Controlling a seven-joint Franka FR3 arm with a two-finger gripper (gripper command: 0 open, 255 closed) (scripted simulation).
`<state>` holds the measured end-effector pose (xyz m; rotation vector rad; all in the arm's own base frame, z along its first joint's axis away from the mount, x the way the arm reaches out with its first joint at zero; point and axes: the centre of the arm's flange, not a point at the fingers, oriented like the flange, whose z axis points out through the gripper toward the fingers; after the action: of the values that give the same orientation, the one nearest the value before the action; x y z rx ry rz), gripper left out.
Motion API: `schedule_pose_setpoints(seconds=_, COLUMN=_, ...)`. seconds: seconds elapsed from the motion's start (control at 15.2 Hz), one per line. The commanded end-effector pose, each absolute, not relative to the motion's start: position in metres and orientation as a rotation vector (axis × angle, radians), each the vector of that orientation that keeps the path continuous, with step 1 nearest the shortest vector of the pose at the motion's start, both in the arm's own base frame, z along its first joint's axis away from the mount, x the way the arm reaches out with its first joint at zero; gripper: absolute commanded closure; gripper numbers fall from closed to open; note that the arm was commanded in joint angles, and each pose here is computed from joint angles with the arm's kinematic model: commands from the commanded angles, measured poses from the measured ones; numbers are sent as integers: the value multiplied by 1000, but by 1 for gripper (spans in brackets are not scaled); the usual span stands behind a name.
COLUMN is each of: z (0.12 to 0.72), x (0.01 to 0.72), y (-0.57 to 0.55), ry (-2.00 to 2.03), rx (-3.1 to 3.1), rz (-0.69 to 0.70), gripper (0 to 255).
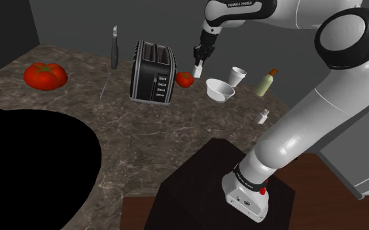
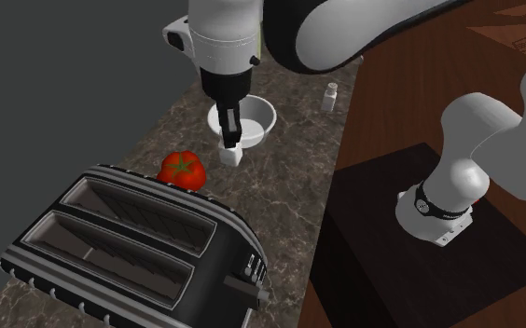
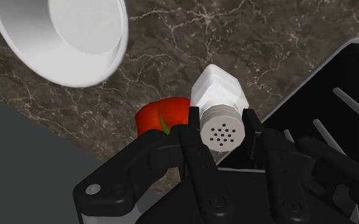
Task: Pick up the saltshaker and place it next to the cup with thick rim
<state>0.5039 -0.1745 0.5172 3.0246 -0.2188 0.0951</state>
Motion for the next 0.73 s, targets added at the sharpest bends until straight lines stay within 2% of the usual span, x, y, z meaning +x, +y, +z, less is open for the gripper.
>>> schedule_pose_setpoints(seconds=0.0, z=528, x=505, y=-174, ry=-219, rx=3025, rz=94, gripper=255)
schedule_pose_setpoints(seconds=0.66, z=571, x=502, y=-187, ry=-219, rx=3025, rz=94, gripper=255)
